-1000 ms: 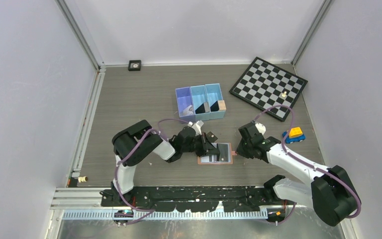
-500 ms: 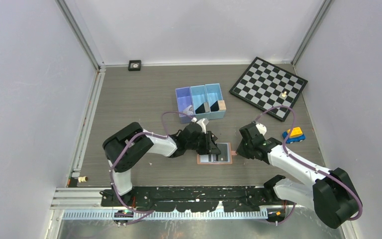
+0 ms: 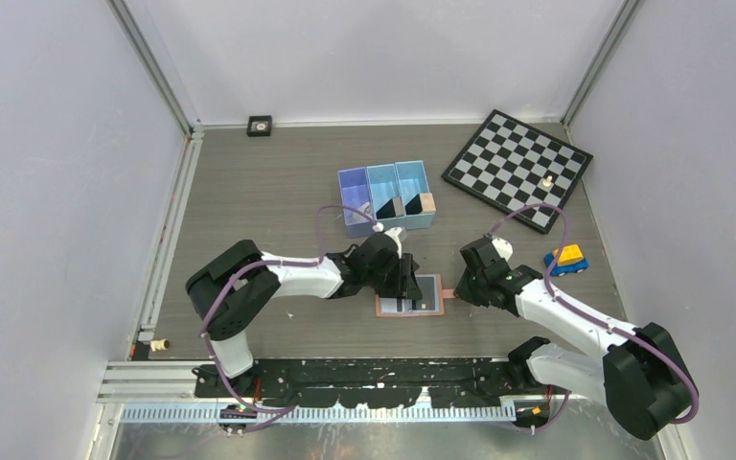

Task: Put the credit cards into the card holder
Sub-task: Insert the credit card into the card holder.

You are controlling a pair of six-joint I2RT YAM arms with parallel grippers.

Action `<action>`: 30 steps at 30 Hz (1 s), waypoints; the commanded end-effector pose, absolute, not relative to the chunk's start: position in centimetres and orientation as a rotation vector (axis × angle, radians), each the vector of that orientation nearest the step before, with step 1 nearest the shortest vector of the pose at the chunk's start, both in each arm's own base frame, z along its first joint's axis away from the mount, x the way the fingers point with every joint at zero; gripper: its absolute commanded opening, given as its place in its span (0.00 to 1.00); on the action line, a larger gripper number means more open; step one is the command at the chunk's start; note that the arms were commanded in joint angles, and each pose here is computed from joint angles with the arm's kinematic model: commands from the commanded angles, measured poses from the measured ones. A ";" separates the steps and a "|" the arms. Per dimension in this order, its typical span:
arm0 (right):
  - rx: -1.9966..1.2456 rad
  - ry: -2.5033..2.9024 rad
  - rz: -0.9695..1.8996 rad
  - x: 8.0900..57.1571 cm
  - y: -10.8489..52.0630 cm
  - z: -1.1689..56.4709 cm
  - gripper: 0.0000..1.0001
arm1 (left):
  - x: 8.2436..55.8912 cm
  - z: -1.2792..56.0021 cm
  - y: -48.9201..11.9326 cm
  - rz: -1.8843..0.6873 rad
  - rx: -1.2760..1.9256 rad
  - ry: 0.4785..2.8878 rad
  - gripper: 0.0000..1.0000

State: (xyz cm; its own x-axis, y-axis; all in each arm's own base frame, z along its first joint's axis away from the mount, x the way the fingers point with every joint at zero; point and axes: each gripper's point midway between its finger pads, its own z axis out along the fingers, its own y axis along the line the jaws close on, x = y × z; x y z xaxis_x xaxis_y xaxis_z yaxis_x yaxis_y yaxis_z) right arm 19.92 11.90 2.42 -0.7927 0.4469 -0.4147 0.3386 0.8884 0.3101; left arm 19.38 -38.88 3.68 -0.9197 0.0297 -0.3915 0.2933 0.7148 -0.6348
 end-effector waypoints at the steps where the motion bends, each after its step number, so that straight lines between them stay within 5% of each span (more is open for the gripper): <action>1: 0.576 2.537 0.281 20.4 11.5 2.7 0.00 | 18.8 2.9 -38.1 -0.933 0.314 2.612 0.45; 26: 0.577 2.561 0.322 20.1 12.2 2.0 0.00 | 19.1 5.0 -42.5 -1.024 0.406 2.531 0.41; 30: 0.554 2.543 0.293 20.2 11.6 3.3 0.13 | 19.1 5.9 -41.1 -0.983 0.415 2.509 0.47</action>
